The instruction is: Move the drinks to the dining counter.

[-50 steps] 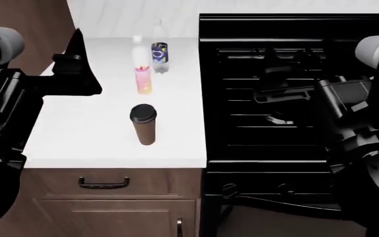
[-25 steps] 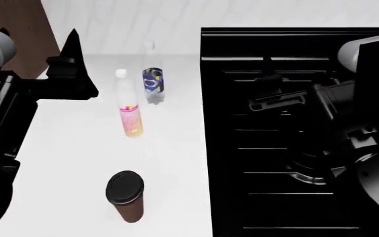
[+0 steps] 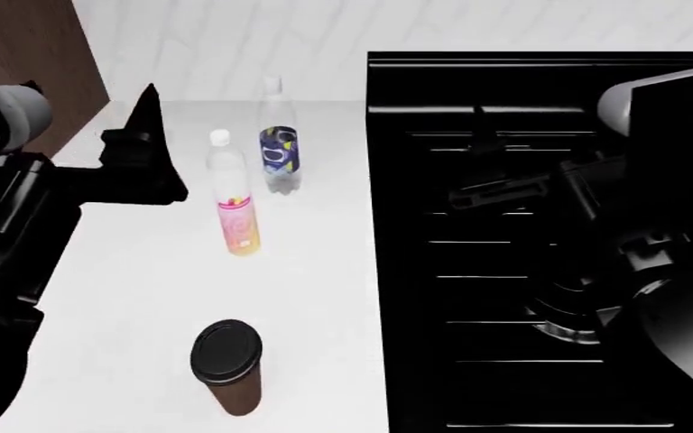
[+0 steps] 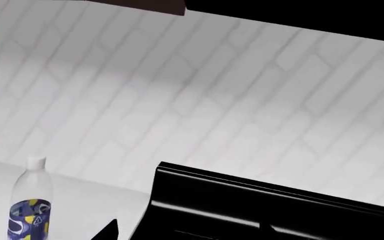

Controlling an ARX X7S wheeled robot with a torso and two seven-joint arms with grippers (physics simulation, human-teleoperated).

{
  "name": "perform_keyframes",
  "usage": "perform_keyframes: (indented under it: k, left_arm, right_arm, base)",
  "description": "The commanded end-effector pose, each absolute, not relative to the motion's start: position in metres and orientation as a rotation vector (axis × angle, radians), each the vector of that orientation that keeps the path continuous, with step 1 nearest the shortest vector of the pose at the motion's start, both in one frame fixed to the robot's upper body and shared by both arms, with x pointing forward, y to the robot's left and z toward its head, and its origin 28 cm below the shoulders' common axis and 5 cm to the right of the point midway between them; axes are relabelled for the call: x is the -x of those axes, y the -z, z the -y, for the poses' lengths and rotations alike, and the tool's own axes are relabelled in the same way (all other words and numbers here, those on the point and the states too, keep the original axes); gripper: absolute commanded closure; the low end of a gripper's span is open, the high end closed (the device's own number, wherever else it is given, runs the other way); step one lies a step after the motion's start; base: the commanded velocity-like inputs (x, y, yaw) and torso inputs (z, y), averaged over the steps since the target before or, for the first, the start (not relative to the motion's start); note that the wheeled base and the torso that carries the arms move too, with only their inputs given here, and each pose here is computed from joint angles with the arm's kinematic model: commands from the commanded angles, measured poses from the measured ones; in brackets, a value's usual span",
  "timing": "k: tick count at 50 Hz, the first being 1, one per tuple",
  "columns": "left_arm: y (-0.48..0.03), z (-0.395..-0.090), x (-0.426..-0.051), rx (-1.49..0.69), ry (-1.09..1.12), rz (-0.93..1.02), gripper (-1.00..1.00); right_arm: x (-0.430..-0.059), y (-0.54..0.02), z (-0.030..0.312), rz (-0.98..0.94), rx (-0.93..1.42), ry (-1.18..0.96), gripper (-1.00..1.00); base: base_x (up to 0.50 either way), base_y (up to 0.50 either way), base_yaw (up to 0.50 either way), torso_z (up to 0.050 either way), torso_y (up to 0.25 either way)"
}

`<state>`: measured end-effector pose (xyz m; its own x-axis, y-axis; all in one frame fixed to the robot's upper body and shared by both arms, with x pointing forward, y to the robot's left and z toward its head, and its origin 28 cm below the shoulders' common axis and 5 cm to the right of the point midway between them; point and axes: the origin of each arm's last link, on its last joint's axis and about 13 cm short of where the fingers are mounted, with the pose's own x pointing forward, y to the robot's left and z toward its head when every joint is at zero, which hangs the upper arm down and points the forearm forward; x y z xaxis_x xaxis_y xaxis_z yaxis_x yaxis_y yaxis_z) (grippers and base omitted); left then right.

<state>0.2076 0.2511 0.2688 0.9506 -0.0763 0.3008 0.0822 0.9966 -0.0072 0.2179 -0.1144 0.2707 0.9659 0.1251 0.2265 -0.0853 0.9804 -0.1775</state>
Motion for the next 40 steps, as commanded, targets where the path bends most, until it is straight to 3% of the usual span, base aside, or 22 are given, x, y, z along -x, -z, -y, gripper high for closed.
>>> perform_keyframes:
  k: [1,17,26,40]
  left_arm:
    - [-0.262,-0.252,-0.202,-0.002,0.163,0.123,-1.0]
    - [-0.279,-0.262,-0.162,0.061,0.298,0.059,-1.0]
    - [-0.287,-0.263,-0.12,0.066,0.344,0.08,-1.0]
    - [-0.271,-0.264,-0.101,0.026,0.474,-0.029,-1.0]
  right_arm:
    - [-0.219,-0.268,0.113,0.215,0.161,-0.113,-1.0]
    - [-0.22,-0.26,0.116,0.191,0.142,-0.114,-1.0]
    - [-0.235,-0.246,0.112,0.105,0.093,-0.147,-1.0]
    - [-0.239,-0.246,0.104,0.038,0.055,-0.218,-1.0]
  base:
    - [0.0,0.0,0.0,0.0,0.0]
    - [0.0,0.0,0.0,0.0,0.0]
    - [0.0,0.0,0.0,0.0,0.0]
    - [0.0,0.0,0.0,0.0,0.0]
